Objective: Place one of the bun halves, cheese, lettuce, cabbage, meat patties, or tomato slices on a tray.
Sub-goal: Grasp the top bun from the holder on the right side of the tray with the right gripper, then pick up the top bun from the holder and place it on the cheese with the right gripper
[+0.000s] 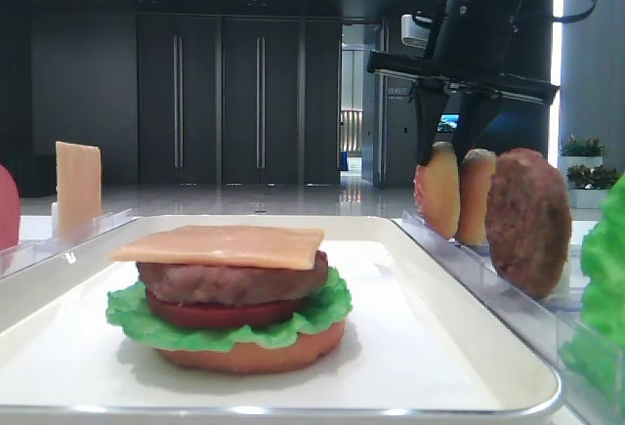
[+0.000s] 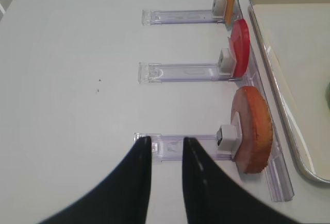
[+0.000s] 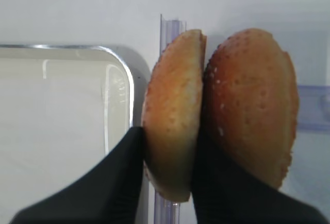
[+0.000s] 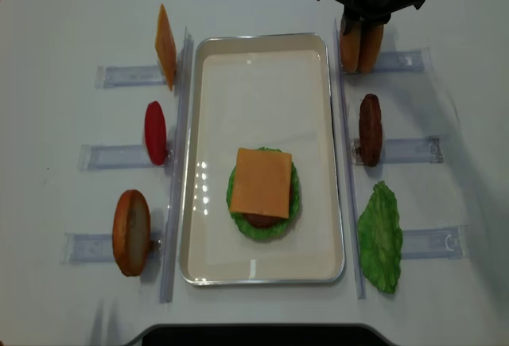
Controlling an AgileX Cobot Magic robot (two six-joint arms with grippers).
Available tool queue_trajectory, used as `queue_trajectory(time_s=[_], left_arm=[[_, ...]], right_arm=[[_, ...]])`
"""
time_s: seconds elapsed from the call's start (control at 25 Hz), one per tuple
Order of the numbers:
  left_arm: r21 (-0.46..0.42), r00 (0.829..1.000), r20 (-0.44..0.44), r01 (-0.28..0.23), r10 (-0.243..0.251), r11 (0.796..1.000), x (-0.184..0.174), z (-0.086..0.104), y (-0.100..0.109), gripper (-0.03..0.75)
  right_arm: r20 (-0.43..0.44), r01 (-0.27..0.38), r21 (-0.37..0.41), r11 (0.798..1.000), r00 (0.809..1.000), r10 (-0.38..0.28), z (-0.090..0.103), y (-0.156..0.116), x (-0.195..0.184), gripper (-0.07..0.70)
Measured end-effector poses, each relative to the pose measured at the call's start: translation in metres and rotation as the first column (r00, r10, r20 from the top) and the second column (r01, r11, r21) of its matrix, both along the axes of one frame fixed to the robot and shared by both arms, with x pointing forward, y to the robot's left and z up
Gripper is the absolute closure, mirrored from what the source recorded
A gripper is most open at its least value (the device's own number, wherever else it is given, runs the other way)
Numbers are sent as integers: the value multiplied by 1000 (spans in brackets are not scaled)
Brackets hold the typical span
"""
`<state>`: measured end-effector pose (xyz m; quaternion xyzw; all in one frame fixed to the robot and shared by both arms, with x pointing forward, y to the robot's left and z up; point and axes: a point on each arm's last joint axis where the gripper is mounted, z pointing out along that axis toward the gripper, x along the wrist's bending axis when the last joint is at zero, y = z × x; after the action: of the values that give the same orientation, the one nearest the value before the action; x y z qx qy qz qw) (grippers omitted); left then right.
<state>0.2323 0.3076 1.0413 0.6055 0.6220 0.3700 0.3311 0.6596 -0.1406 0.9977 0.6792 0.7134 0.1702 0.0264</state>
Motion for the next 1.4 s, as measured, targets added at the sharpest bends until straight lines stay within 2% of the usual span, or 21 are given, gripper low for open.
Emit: queue_trajectory(time_s=[0.4, 0.8, 1.04, 1.16, 1.4], left_arm=[[0, 1000, 0, 0, 0, 1000, 0, 0, 0, 558], [0, 1000, 0, 0, 0, 1000, 0, 0, 0, 558], [0, 1000, 0, 0, 0, 1000, 0, 0, 0, 558], [0, 1000, 0, 0, 0, 1000, 0, 0, 0, 558], [0, 1000, 0, 0, 0, 1000, 0, 0, 0, 558]], right_arm=[[-14, -3, 3, 1000, 1000, 3, 5, 0, -3, 436], [17, -7, 29, 1000, 1000, 7, 32, -2, -13, 437], [12, -26, 54, 998, 1000, 26, 61, -5, -30, 440], [21, -56, 102, 993, 998, 54, 84, -5, -43, 440], [42, -147, 248, 957, 989, 141, 121, 0, -71, 440]])
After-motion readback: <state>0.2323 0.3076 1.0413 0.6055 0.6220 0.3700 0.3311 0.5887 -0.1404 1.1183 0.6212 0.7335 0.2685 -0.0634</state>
